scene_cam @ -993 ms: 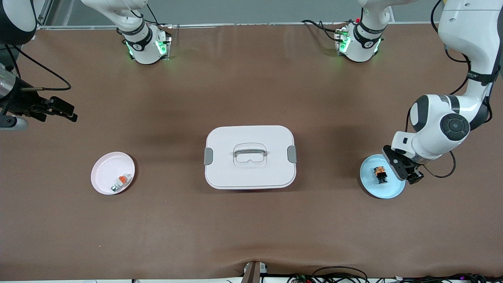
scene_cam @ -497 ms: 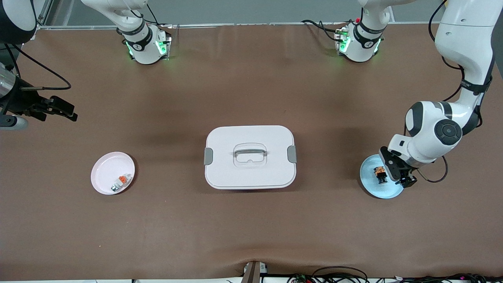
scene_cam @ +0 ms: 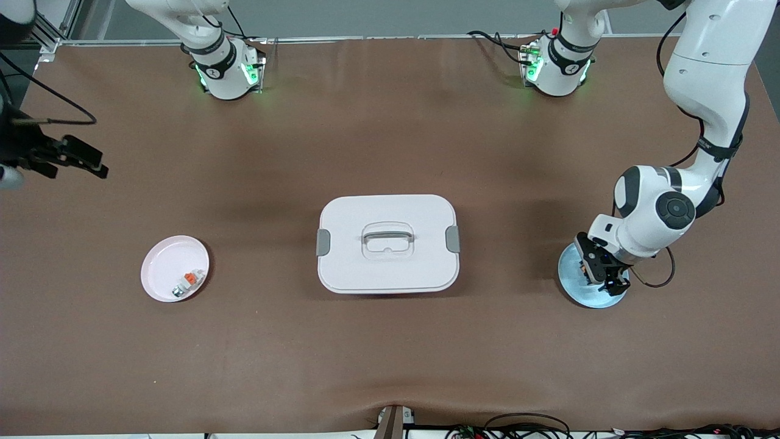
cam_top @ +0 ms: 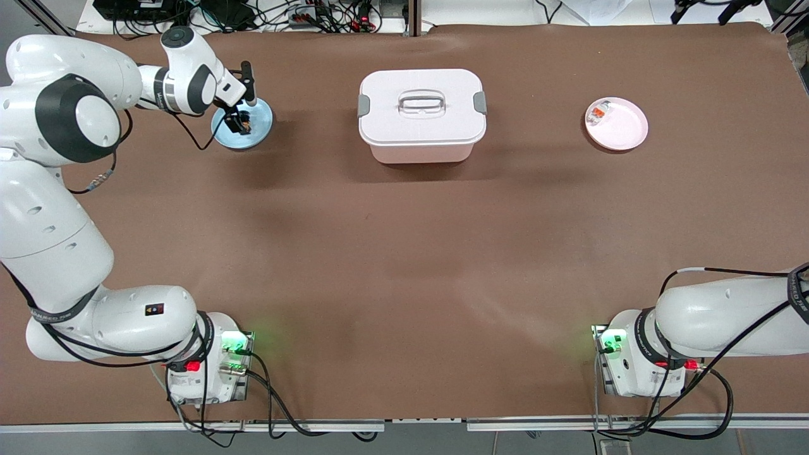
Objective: Transfer orange switch to right arm and place
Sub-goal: 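Lower the left gripper and grasp the orange push-button switch, then lift the switch with the left gripper and carry it over the box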
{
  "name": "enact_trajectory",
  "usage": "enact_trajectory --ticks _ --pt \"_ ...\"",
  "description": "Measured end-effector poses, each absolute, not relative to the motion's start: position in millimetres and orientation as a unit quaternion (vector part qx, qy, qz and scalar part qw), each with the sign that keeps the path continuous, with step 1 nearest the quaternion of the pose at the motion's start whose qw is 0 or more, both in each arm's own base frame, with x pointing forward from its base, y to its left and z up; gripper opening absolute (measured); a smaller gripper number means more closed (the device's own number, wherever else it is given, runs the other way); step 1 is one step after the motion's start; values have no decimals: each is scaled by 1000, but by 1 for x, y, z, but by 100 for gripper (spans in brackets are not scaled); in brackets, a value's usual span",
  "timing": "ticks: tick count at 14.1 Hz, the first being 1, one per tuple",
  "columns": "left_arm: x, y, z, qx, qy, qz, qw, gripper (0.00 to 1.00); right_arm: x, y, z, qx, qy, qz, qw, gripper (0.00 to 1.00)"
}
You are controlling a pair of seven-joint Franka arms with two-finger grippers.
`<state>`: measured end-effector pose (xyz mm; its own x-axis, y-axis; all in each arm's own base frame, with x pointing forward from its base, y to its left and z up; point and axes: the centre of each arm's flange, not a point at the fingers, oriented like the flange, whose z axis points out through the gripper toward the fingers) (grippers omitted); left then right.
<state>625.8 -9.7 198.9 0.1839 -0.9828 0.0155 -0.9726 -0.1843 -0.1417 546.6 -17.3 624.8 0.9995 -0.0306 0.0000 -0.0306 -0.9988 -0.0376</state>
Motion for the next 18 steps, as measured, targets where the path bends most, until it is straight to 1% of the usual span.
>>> enact_trajectory --ticks 2,9,12,13,15,16,18 --pt "626 -10 199 -763 642 -54 51 100 543 -17 638 -1000 15 -5 19 100" --pt "624 0 180 -762 643 -54 47 100 543 -17 641 -1000 14 -5 18 100" --pt "624 0 179 -762 644 -54 46 99 540 -18 643 -1000 15 6 17 100" --pt "624 -1 179 -761 644 -55 46 96 539 -19 643 -1000 16 7 17 100" --pt "624 -2 179 -761 645 -55 46 77 539 -21 645 -1000 18 6 17 100" --pt "625 -2 180 -760 645 -56 46 73 539 -21 646 -1000 18 5 17 100" --pt "626 -3 182 -760 645 -58 48 73 539 -23 650 -1000 21 1 15 100"
